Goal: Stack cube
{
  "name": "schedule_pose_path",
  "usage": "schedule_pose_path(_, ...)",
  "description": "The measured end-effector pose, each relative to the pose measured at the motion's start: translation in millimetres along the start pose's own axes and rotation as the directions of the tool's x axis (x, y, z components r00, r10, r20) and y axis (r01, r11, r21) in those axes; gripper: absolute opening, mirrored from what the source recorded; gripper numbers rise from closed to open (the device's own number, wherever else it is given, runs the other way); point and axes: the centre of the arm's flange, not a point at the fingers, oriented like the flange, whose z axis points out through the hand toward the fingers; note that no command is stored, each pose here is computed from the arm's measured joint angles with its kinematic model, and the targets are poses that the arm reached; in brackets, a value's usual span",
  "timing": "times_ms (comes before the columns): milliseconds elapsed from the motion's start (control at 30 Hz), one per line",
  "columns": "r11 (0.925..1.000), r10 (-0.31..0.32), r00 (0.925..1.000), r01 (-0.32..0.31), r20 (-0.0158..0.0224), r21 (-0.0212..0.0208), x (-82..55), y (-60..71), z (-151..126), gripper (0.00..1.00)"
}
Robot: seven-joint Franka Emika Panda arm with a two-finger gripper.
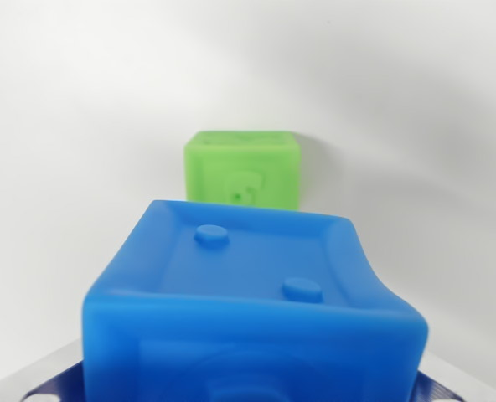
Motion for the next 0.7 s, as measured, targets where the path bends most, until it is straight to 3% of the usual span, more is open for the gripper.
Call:
schedule_pose_path(100, 1.0000, 0.002, 1.0000, -0.002, 0.0003, -0.0001, -1.2, -3.8, 1, 0.00)
schedule_pose_path(367, 1.0000, 0.004, 1.0000, -0.004, 0.0065, -0.0063, -0.8, -3.3, 29, 0.00)
schedule_pose_path(700, 1.0000, 0.004, 1.0000, -0.004, 0.0055, -0.0053, -1.1, -3.1, 54, 0.00)
